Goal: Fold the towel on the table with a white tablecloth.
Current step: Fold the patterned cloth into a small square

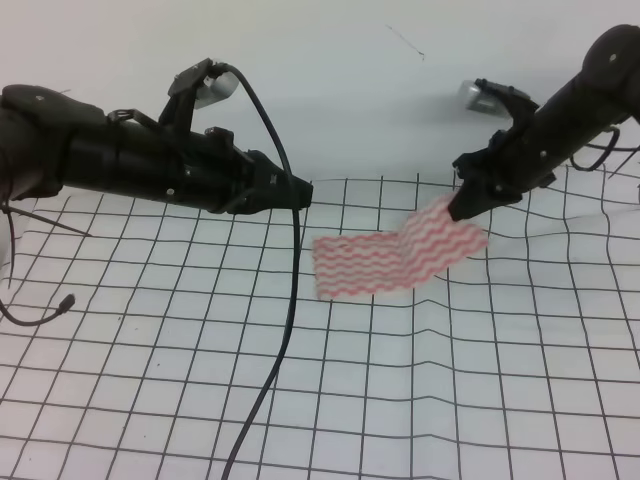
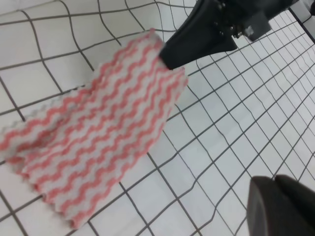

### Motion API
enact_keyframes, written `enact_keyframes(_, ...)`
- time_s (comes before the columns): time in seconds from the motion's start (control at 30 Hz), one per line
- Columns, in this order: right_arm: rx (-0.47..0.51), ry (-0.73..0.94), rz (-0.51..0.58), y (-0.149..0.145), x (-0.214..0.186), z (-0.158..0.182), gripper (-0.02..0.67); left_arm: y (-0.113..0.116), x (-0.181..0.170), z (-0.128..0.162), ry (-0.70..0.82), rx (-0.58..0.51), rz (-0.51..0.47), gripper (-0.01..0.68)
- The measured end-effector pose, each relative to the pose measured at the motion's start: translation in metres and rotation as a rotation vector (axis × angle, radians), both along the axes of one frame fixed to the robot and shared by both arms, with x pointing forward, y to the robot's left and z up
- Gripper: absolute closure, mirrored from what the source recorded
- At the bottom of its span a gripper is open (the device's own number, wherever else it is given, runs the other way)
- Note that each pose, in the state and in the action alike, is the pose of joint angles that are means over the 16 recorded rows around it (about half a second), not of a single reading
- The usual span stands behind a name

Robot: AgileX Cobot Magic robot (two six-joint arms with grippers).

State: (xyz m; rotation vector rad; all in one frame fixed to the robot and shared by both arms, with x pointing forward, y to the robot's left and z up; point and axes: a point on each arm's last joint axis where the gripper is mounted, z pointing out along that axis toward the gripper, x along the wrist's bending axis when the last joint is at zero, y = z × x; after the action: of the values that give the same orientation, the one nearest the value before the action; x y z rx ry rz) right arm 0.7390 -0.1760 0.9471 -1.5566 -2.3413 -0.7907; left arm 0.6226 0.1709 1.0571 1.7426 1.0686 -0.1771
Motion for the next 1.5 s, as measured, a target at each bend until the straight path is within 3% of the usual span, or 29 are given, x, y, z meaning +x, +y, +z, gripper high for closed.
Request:
enact_keyframes(0.43,0.07,0.004,0.125,0.068,-0.016,-0.009,0.628,0.0,0.0,-0.001,0.0,0.012,-0.005,0.673)
enact_keyframes(0.67,0.134,-0.007,0.137,0.09,-0.019,-0.014,0.625,0.001,-0.001,-0.001,0.001,0.019,-0.009,0.673)
enact_keyframes(0.9,0.21,-0.036,0.135,0.097,-0.018,-0.009,0.588,0.0,-0.001,-0.001,0.001,0.018,-0.01,0.673)
enact_keyframes(1.23,0.297,-0.11,0.198,0.1,-0.017,0.001,0.425,0.0,-0.002,-0.002,0.005,0.021,-0.019,0.673)
enact_keyframes(1.37,0.295,-0.154,0.214,0.093,-0.016,0.012,0.374,0.0,-0.002,-0.002,0.006,0.023,-0.024,0.673)
enact_keyframes(1.5,0.241,-0.174,0.21,0.083,-0.014,0.019,0.378,0.0,-0.002,-0.002,0.007,0.024,-0.029,0.673)
